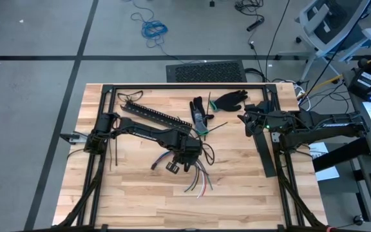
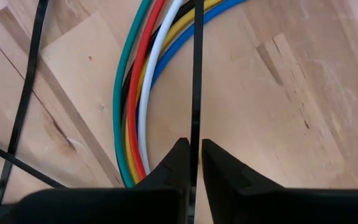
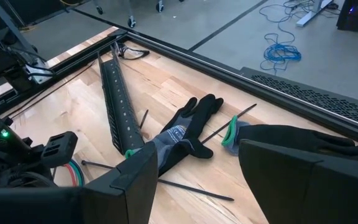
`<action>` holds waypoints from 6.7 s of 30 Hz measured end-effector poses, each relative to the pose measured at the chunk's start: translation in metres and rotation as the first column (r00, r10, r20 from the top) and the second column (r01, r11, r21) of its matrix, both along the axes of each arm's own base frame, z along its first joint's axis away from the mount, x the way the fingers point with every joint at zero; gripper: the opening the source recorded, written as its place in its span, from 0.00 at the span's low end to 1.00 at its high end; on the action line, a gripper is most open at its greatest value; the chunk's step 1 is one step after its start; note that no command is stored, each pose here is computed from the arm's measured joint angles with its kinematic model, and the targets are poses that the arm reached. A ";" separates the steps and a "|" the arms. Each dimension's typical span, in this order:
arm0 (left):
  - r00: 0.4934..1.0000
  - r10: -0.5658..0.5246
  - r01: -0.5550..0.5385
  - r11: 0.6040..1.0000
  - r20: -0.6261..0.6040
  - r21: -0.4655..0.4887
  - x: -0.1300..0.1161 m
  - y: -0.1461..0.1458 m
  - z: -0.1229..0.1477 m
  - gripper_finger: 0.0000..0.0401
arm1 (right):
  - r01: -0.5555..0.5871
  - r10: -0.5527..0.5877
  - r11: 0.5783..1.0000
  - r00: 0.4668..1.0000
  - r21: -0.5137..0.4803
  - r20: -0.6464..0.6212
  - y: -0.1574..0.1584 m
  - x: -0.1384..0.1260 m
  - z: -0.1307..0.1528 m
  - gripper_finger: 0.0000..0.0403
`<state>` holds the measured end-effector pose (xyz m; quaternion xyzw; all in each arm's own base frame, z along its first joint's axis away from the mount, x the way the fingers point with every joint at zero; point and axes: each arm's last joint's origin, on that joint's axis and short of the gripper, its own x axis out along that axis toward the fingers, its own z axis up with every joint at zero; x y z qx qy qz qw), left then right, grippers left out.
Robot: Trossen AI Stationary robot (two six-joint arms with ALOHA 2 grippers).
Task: Ziptie cables
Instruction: Wrap the cable wires with the black zip tie
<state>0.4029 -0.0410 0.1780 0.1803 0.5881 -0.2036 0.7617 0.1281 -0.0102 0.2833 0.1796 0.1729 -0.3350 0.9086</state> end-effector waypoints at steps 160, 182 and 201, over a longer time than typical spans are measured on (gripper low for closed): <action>0.738 0.210 0.029 0.939 0.641 -0.342 -0.032 0.050 0.207 0.00 | -0.385 0.451 0.892 0.699 -0.238 0.555 0.065 0.165 -0.026 0.02; 0.632 0.300 0.071 0.896 0.714 -0.439 -0.027 0.049 0.230 0.00 | -0.371 0.441 0.896 0.680 -0.244 0.586 0.061 0.164 -0.019 0.00; 0.679 0.318 0.036 0.886 0.661 -0.462 -0.043 0.044 0.258 0.00 | -0.382 0.453 0.890 0.684 -0.247 0.572 0.057 0.167 -0.023 0.00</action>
